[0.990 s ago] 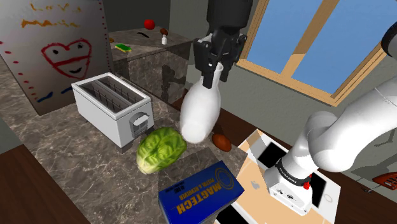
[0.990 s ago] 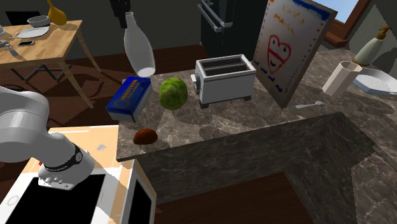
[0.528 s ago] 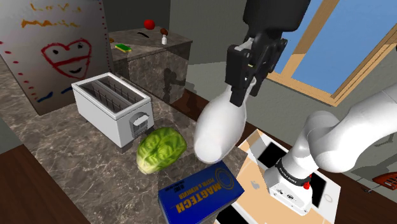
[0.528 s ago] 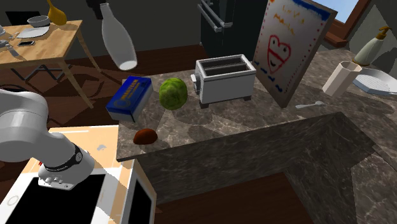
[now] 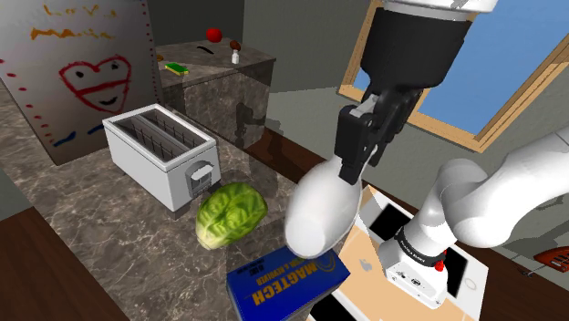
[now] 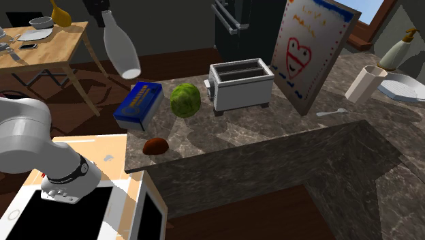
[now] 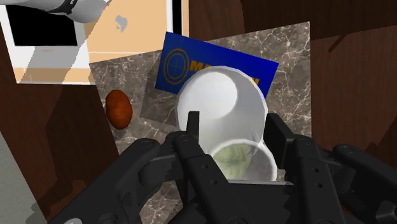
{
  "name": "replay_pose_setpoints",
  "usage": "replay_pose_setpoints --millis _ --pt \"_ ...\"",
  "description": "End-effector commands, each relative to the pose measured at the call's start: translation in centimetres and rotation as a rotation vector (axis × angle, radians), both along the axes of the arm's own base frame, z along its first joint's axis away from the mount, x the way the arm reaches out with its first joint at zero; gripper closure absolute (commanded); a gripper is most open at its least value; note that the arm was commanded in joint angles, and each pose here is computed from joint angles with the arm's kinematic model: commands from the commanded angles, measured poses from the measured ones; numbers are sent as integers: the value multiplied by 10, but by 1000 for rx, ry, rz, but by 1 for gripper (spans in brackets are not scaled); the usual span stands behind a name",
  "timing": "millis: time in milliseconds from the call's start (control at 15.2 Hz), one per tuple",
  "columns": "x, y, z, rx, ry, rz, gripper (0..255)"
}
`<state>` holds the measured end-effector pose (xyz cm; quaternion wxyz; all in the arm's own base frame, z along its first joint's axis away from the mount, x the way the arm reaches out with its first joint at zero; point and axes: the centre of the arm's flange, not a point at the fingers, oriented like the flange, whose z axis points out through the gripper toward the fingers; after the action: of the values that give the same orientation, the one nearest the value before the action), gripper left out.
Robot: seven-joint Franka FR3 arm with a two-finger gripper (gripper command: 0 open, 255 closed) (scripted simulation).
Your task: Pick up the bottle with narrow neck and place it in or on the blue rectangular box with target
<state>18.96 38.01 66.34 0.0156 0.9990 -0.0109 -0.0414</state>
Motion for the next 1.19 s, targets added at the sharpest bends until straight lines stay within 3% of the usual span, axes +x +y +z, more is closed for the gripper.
replay_pose_setpoints --millis 0,1122 --pt "0 0 -10 1 -1 0 255" --pt "0 0 -99 1 -1 0 255"
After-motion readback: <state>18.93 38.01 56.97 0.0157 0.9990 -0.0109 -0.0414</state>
